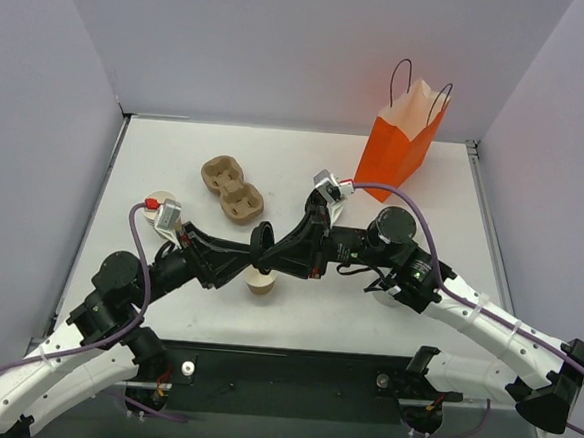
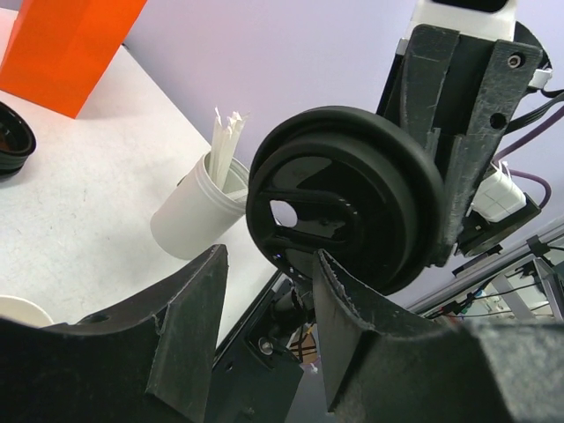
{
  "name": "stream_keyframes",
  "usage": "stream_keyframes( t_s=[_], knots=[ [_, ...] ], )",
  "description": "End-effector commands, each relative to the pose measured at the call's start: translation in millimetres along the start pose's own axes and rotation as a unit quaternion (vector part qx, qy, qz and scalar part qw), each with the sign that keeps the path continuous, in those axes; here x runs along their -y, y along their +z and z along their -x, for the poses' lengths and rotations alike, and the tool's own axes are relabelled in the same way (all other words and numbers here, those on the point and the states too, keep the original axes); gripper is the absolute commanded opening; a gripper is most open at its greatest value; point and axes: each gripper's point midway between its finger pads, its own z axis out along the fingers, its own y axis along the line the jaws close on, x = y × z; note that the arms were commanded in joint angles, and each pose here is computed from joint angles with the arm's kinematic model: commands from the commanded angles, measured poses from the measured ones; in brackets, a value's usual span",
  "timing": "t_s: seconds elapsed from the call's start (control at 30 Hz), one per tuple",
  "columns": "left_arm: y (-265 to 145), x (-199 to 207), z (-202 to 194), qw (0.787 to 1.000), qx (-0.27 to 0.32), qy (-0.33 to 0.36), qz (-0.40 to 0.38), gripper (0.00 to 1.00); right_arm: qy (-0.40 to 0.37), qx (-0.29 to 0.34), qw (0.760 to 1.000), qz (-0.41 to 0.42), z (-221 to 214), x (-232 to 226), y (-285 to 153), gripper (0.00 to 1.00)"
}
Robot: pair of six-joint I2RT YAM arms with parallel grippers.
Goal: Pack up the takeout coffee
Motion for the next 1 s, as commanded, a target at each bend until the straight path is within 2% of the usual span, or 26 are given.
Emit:
stream_keyframes(
  t_s=[0.0, 0.3, 0.97],
  knots=[
    [2, 15, 12, 0.999, 0.024, 0.014, -0.036, 0.53, -0.025, 0.037, 0.997, 0.064, 21, -28, 0, 0.10],
    [-20, 28, 24, 0.994, 0.077, 0.011, -0.077, 0.57, -0.021, 0.043, 0.995, 0.086, 25, -39, -3, 0.09],
    [-12, 45, 24, 0.991, 0.063, -0.012, -0.114, 0.54, -0.001, 0.050, 0.989, 0.139, 28, -56, -4, 0.09]
  ],
)
